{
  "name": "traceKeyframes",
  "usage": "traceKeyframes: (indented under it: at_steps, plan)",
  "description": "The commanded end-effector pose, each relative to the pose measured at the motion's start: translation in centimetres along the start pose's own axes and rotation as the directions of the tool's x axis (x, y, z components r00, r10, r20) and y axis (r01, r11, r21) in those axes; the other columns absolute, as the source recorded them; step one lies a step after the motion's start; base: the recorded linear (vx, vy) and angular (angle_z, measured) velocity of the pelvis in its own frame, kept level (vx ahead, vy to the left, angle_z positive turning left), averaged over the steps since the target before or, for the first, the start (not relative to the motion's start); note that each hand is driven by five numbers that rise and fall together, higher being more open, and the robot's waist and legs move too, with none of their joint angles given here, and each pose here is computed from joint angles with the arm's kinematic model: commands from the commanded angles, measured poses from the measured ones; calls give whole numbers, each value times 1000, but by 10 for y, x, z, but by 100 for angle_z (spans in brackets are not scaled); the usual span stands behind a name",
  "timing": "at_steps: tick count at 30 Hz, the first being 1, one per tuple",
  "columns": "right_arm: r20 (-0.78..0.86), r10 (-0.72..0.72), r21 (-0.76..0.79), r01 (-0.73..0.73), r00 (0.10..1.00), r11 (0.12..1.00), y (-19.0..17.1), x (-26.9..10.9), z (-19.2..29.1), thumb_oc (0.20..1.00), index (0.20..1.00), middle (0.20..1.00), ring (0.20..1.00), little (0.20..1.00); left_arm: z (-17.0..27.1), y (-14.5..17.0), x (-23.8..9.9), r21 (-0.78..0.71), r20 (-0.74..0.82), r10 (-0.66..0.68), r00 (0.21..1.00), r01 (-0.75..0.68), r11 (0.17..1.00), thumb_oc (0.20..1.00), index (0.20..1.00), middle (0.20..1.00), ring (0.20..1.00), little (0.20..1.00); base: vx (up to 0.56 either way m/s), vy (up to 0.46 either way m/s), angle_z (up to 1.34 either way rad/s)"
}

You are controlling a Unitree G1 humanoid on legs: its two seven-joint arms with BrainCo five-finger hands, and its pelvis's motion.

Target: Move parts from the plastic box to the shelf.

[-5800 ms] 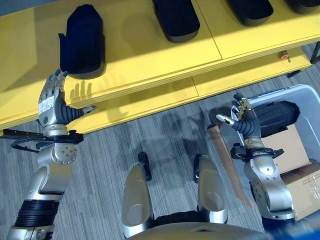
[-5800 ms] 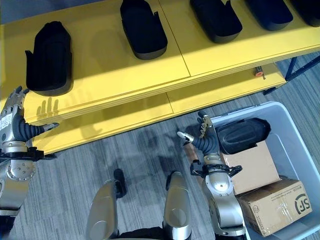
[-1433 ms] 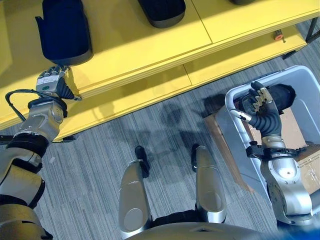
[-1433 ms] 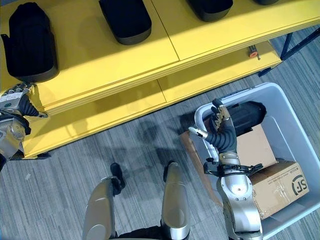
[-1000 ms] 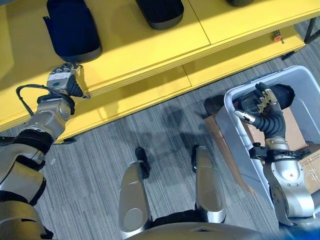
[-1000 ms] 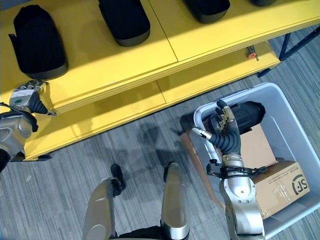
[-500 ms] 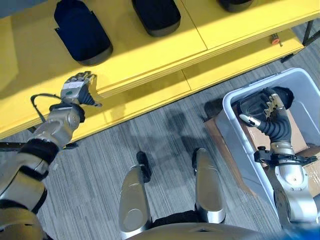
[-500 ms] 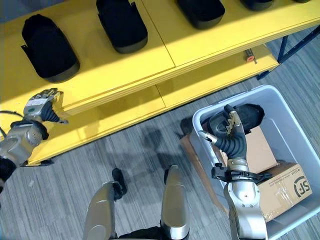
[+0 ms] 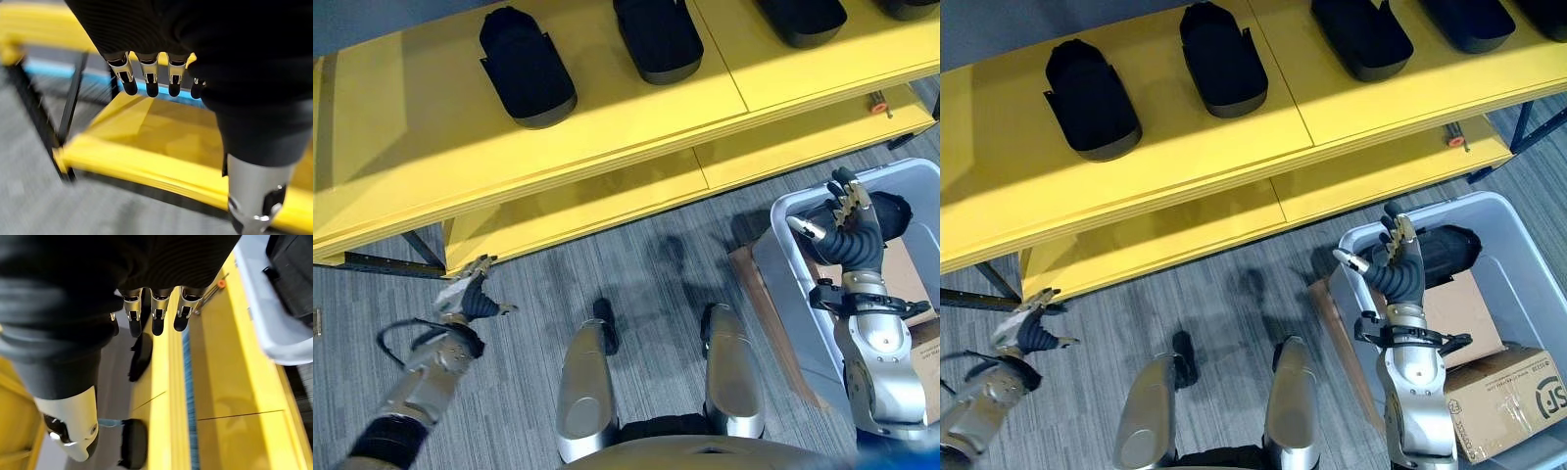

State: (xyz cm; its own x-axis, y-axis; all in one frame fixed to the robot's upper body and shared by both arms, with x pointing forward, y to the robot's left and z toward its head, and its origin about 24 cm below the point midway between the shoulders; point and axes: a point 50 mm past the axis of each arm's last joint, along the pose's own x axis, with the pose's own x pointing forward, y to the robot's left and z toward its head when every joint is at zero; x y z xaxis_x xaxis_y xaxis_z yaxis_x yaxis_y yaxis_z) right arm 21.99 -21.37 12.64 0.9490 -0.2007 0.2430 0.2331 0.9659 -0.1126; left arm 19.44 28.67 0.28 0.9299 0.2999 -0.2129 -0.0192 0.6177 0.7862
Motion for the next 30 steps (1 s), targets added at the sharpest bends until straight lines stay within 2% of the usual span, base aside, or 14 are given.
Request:
traceKeyframes:
  at_steps: [1,2,3,4,6,8,9,10,13,17,22,30]
  plan:
    - [158,-8,42,1,987,999,-3,8,23,1000,1000,1000,1000,1000,16,-4,-11,-400,36,16,999,0,916,1000,1000,1000,1000,1000,0,0,0]
    - [135,9,52,-16,991,998,-3,6,18,1000,1000,1000,1000,1000,15,-19,-19,-516,15,-23,1000,27,856,1000,1000,1000,1000,1000,-16,-26,5]
    - [119,25,71,-33,993,997,-2,6,14,1000,1000,1000,1000,1000,20,-38,-27,-656,12,-74,997,64,752,1000,1000,1000,1000,1000,-37,-75,-2]
    - [96,41,64,-48,995,997,-4,5,8,1000,1000,1000,1000,1000,25,-55,-40,-788,14,-113,993,81,611,1000,1000,1000,1000,1000,-57,-97,-1]
    - [93,59,45,-64,994,997,-5,6,6,1000,1000,1000,1000,1000,34,-66,-48,-858,45,-149,988,115,500,1000,1000,1000,1000,1000,-74,-96,-4]
    - [70,71,40,-74,995,996,-7,6,-1,1000,1000,1000,1000,1000,39,-69,-54,-890,68,-162,984,133,436,1000,1000,1000,1000,1000,-73,-72,-12]
    - [70,71,40,-74,995,996,-7,6,-1,1000,1000,1000,1000,1000,39,-70,-54,-890,68,-162,984,133,436,1000,1000,1000,1000,1000,-75,-87,-10]
    - [50,82,19,-83,995,996,-9,5,-5,1000,1000,1000,1000,1000,40,-76,-59,-924,78,-185,980,141,356,1000,1000,1000,1000,1000,-66,-89,-7]
    - [-21,120,21,-120,993,993,-9,1,-21,1000,1000,1000,1000,1000,41,-80,-64,-944,95,-205,974,154,292,1000,1000,1000,1000,1000,-99,-121,-2]
    - [-119,116,21,-114,986,993,-12,-3,-43,1000,1000,1000,1000,1000,39,-79,-66,-936,97,-213,972,161,312,1000,1000,1000,1000,1000,-114,-91,1]
    - [-161,124,18,-123,979,992,-14,-8,-53,1000,1000,1000,1000,1000,36,-80,-67,-933,77,-206,975,143,331,1000,1000,1000,1000,1000,-104,-94,-3]
    - [-150,129,44,-124,980,991,-16,-9,-53,1000,1000,1000,1000,1000,47,-82,-63,-938,115,-204,972,174,299,1000,1000,1000,1000,1000,-38,-94,-7]
